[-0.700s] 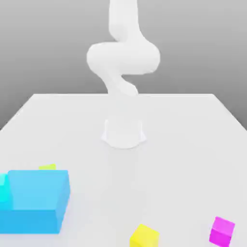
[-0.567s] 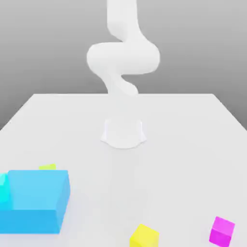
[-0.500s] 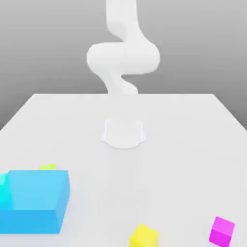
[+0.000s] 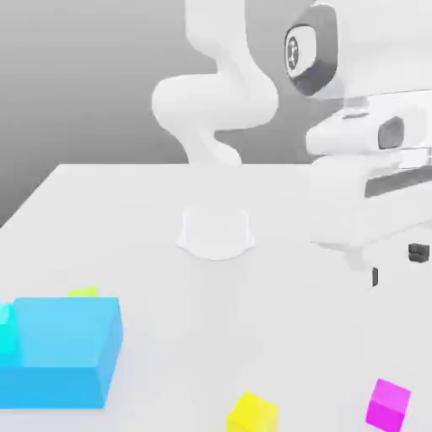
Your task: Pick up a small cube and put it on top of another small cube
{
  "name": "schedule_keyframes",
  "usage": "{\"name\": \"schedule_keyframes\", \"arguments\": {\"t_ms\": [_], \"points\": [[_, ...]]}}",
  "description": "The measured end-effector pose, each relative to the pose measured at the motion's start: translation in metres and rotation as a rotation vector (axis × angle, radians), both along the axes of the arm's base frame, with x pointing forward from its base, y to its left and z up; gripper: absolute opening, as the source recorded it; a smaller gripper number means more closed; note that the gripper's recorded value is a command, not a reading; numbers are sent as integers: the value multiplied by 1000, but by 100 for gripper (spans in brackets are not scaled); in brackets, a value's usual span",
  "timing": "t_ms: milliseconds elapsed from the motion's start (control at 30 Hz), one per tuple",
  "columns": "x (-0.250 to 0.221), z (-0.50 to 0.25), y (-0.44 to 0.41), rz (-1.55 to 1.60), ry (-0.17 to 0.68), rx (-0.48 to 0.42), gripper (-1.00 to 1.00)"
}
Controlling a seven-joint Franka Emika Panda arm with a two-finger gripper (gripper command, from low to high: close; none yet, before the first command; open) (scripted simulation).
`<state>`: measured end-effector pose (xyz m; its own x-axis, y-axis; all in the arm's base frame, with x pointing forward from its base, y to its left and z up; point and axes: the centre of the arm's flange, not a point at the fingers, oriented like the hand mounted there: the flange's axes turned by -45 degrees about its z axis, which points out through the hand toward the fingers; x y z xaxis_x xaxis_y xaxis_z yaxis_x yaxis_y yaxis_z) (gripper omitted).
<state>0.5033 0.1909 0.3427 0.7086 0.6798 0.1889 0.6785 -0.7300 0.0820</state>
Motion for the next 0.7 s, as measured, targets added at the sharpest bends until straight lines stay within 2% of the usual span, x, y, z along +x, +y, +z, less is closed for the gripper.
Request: {"name": "schedule_keyframes", "arguments": {"t_ms": [233,400,433,700], "points": [[-25,-129,42,211,156,-81,0],[-33,-204,50,251,184,-94,0],[-33,-213,50,252,185,-95,-100],[-33,-203,50,252,186,-95,-100]]}}
